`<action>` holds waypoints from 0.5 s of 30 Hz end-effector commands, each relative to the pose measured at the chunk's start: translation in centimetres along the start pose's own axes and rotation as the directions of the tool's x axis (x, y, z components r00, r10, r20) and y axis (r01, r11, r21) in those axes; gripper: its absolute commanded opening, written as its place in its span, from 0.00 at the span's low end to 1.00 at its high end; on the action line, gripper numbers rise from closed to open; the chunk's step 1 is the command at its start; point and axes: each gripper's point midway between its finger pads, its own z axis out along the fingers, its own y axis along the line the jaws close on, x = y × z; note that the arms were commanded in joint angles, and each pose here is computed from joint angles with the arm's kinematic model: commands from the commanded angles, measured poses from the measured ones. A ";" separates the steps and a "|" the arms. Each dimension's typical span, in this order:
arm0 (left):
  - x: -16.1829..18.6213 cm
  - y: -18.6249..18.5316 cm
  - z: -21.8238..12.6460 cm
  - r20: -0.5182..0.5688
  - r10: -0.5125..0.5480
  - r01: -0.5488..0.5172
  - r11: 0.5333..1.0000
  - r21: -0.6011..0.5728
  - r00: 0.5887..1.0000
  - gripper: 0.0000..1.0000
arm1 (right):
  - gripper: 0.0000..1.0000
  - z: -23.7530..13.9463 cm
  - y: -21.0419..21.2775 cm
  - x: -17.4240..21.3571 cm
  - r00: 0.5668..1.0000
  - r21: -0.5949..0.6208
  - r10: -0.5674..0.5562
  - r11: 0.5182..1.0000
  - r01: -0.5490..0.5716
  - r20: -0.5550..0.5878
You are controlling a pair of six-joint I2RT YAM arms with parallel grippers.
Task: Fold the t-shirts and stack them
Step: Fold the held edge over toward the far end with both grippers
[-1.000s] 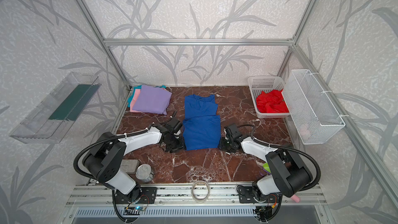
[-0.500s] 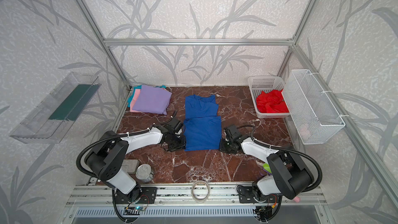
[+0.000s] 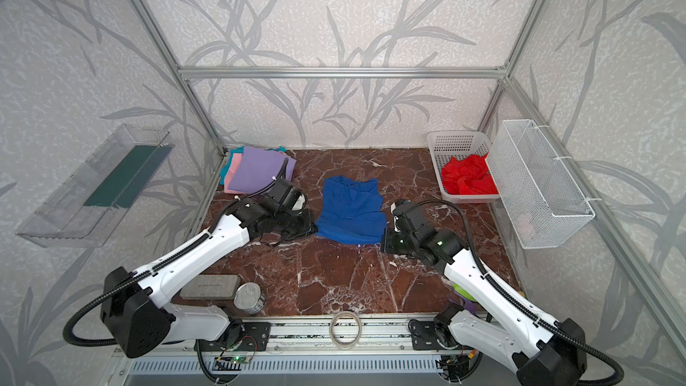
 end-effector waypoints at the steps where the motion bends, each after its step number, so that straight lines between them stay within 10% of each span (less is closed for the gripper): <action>1: -1.3 -0.1 -1.5 0.051 0.046 -0.043 0.998 -0.049 0.998 0.00 | 0.00 -1.1 0.5 -1.3 0.999 0.020 -0.013 1.000 0.012 0.032; 15: -9.5 0.2 1.1 0.087 0.031 -0.026 0.998 -0.057 0.996 0.00 | 0.00 2.9 -0.2 -11.6 0.992 0.019 0.005 1.000 -0.007 0.126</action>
